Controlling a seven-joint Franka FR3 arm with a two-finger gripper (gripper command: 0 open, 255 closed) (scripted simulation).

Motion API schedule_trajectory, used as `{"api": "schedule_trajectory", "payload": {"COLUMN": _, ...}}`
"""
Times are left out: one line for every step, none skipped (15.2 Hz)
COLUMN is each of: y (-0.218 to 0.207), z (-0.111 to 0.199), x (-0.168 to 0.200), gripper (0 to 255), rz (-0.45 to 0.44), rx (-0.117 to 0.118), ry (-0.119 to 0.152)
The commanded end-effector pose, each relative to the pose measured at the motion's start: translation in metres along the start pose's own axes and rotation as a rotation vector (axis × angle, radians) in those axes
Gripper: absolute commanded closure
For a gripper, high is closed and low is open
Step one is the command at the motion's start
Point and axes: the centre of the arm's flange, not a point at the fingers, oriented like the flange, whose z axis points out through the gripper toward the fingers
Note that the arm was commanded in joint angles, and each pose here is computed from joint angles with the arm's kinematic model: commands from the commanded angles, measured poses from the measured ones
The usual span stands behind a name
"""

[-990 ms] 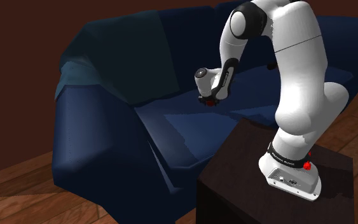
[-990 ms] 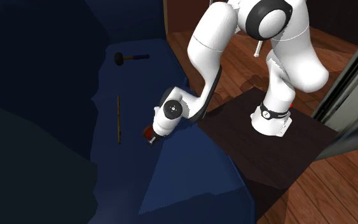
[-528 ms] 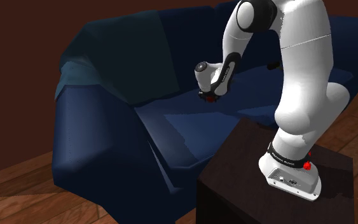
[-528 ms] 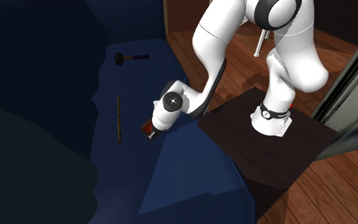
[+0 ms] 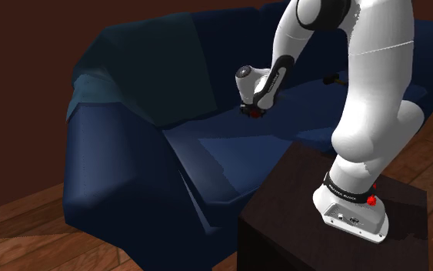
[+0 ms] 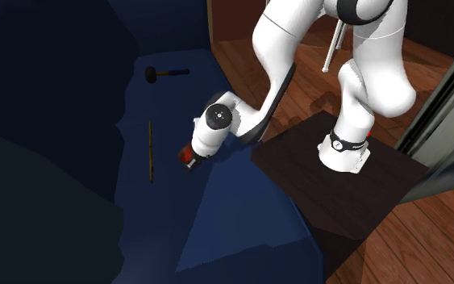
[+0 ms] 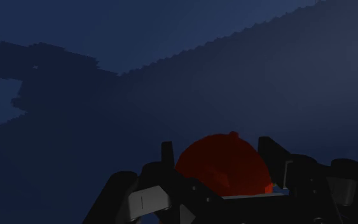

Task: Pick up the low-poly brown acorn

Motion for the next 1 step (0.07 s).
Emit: {"api": "schedule_trajectory", "payload": {"y": 0.0004, "z": -0.0021, "x": 0.0014, "gripper": 255, "rz": 0.0, "rx": 0.0, "ry": 0.0}}
